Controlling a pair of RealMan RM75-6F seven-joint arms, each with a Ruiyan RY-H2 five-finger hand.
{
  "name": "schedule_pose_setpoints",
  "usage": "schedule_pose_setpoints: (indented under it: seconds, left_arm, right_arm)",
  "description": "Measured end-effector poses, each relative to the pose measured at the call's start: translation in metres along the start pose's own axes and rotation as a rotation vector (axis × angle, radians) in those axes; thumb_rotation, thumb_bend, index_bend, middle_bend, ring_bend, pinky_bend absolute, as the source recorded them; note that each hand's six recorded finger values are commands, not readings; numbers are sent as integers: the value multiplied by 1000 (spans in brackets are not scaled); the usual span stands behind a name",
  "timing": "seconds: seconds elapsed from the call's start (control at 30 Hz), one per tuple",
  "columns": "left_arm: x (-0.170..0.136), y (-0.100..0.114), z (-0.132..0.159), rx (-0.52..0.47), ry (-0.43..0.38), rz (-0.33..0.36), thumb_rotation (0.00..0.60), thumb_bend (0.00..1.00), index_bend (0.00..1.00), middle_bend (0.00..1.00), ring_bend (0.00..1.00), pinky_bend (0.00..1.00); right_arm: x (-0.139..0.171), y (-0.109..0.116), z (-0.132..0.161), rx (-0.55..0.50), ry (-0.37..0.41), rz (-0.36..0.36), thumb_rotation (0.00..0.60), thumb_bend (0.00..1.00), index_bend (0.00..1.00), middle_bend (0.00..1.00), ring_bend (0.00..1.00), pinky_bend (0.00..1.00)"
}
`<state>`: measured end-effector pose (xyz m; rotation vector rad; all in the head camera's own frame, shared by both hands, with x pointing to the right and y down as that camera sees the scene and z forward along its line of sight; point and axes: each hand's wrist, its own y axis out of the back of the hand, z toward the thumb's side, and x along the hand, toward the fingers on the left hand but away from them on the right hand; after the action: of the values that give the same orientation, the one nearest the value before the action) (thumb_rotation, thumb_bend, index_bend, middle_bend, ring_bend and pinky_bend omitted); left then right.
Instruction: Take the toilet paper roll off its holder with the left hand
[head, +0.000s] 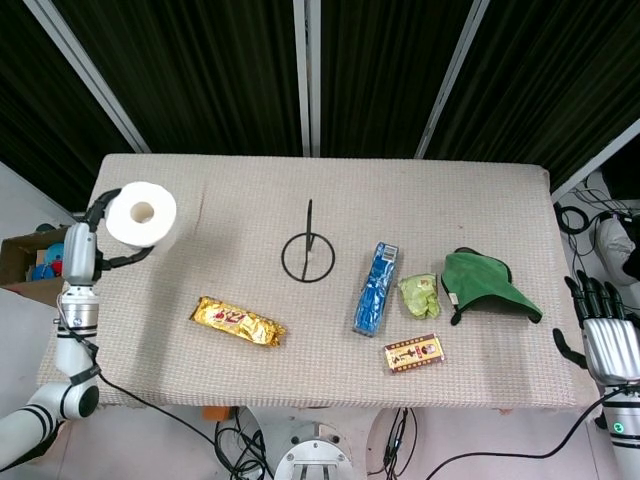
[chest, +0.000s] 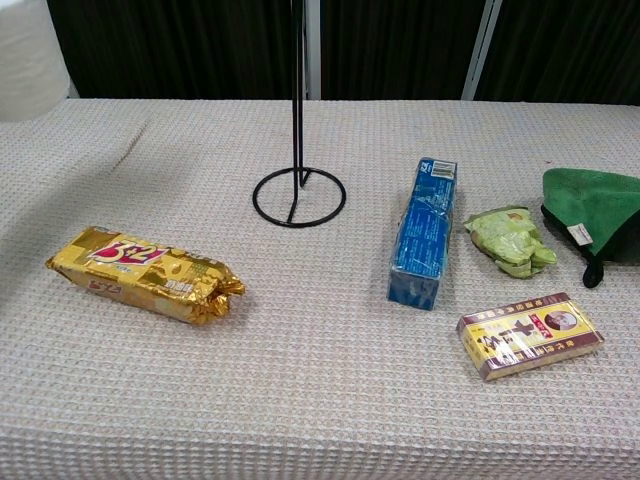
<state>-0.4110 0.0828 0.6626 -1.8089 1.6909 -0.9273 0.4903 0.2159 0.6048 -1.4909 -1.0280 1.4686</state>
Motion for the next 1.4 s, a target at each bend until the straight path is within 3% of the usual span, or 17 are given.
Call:
schedule_pose_setpoints:
  seconds: [0.2, 0.3, 0.37, 0.53, 0.83, 0.93, 1.0, 1.07, 1.17, 1.23, 1.4]
  left_arm:
    - [-26, -33, -38, -7, 72, -58, 600, 77, 201, 287, 276, 401]
    - [-36, -45, -47, -27, 93, -86, 600, 75, 100, 234, 240, 379]
    - [-42, -52, -52, -33, 104, -103, 600, 72, 25, 165, 208, 366]
    - [-52, -59, -57, -56, 119, -112, 600, 67, 0, 17, 107, 258]
    - [-63, -41, -44, -49, 37, -54, 600, 37, 0, 0, 64, 212]
    - [-75, -23, -34, 16, -36, -29, 600, 47, 18, 1, 63, 212]
    - [-87, -10, -30, 114, -76, -29, 590, 59, 42, 4, 60, 212]
    - [-100, 2, -32, 244, -84, -53, 523, 61, 59, 5, 50, 212]
    - [-122, 20, -38, 454, -58, -98, 252, 49, 100, 19, 43, 211]
    - [-138, 29, -39, 568, -30, -126, 123, 46, 115, 28, 43, 210]
    - [-192, 51, -25, 789, 59, -217, 87, 45, 115, 29, 43, 209]
  right_arm:
    - [3, 1, -1, -13, -5, -3, 600, 306, 0, 0, 0, 0]
    - [3, 0, -3, -16, -10, -3, 600, 306, 0, 0, 0, 0]
    - [4, 0, -3, -18, -11, -4, 600, 306, 0, 0, 0, 0]
    - [5, 3, -3, -20, -5, -15, 600, 305, 0, 0, 0, 0]
    - [17, 10, -4, -14, 3, -37, 600, 305, 0, 0, 0, 0]
    - [25, 11, -9, 5, -10, -36, 600, 305, 0, 0, 0, 0]
    - [31, 11, -15, 21, -24, -32, 600, 305, 0, 0, 0, 0]
    - [35, 12, -20, 32, -39, -29, 600, 305, 0, 0, 0, 0]
    - [39, 10, -26, 43, -55, -22, 600, 305, 0, 0, 0, 0]
    - [40, 8, -28, 51, -61, -14, 600, 305, 0, 0, 0, 0]
    - [44, 1, -30, 97, -66, 2, 600, 305, 0, 0, 0, 0]
